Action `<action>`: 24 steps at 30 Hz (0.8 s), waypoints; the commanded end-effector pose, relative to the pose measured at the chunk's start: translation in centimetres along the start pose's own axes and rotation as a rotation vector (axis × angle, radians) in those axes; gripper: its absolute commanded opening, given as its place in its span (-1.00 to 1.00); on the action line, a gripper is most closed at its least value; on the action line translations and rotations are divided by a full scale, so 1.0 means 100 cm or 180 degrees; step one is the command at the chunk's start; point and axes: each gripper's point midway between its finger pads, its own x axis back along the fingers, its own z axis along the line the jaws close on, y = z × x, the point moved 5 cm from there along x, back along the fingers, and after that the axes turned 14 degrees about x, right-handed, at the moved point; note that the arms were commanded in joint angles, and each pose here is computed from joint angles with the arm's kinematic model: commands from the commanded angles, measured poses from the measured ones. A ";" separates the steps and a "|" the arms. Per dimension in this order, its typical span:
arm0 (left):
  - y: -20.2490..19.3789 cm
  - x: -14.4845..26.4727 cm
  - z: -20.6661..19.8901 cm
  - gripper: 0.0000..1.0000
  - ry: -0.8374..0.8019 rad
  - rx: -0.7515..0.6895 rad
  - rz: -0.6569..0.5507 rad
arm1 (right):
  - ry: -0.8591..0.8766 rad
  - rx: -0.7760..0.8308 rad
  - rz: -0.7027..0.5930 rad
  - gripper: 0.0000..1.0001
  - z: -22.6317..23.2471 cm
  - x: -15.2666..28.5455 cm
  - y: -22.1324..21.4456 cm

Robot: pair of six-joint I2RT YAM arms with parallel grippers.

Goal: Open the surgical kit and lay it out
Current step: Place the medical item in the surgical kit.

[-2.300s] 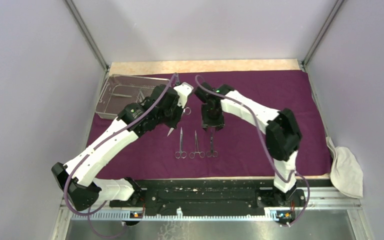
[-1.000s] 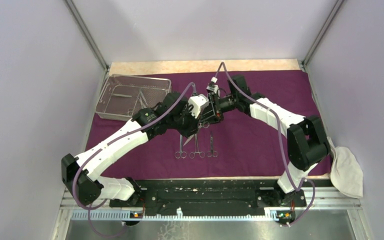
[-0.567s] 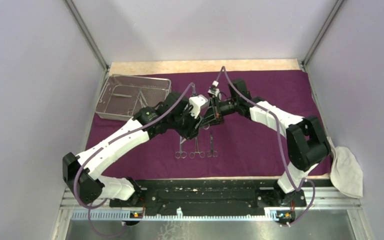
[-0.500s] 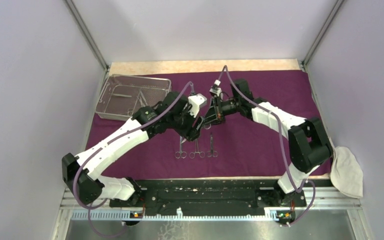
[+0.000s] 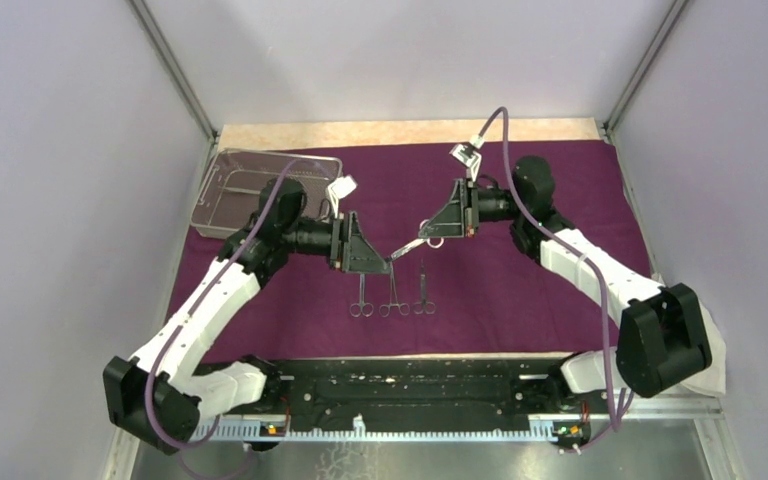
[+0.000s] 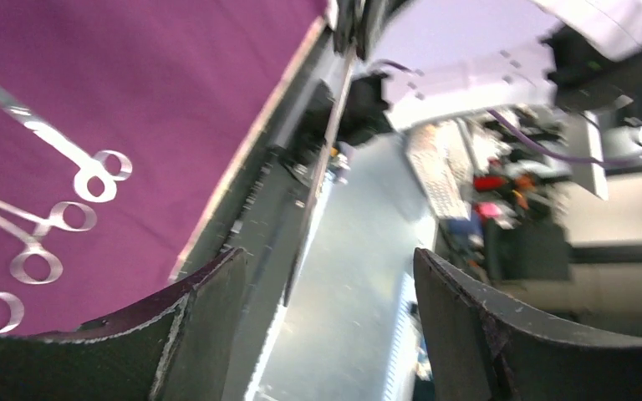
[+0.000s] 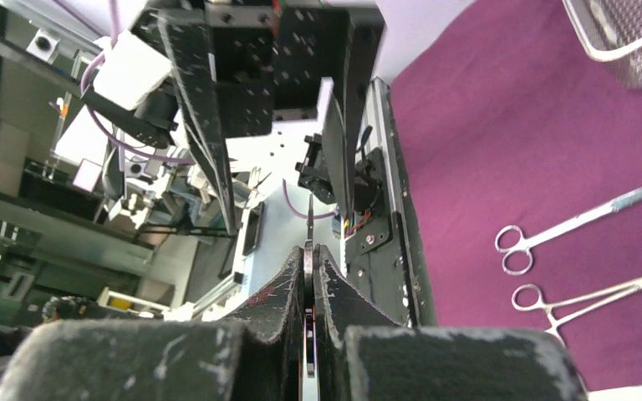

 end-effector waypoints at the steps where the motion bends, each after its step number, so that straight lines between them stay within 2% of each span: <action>1: -0.017 0.008 -0.031 0.54 -0.0842 0.0200 0.0588 | 0.0195 0.0596 -0.0194 -1.00 0.021 0.003 0.021; 4: -0.017 0.009 -0.027 0.51 -0.0740 0.0183 0.0543 | 0.0209 0.0611 -0.0208 -1.00 0.023 0.003 0.024; 9: -0.018 0.010 -0.027 0.09 -0.0744 0.0203 0.0547 | 0.0216 0.0619 -0.0228 -1.00 0.025 0.004 0.024; 11: -0.018 0.010 -0.027 0.00 -0.0732 0.0200 0.0530 | 0.0253 0.0613 -0.0221 -1.00 0.027 0.004 0.024; 15: -0.015 0.013 -0.025 0.03 -0.0705 0.0222 0.0466 | 0.0383 0.0593 -0.0220 -1.00 0.034 0.005 0.023; 16: -0.014 0.016 -0.025 0.19 -0.0690 0.0226 0.0417 | 0.0403 0.0557 -0.0232 -1.00 0.035 0.005 0.024; 17: -0.011 0.019 -0.025 0.44 -0.0645 0.0203 0.0319 | 0.0390 0.0450 -0.0254 -1.00 0.034 0.004 0.025; 19: -0.003 0.025 -0.027 0.87 -0.0501 0.0060 0.0016 | 0.0205 -0.0210 -0.0305 -1.00 0.023 0.001 0.031; 20: 0.004 0.031 -0.029 0.96 -0.0354 -0.0032 -0.0217 | 0.0051 -0.0748 -0.0320 -1.00 0.013 -0.002 0.035; 22: 0.015 0.038 -0.026 0.97 -0.0015 -0.0149 -0.0664 | -0.0183 -0.1888 -0.0329 -1.00 -0.004 -0.005 0.024; 24: 0.021 0.044 -0.026 0.97 0.0064 -0.0338 -0.1045 | -0.0008 -0.2503 -0.0623 -1.00 0.000 -0.002 0.026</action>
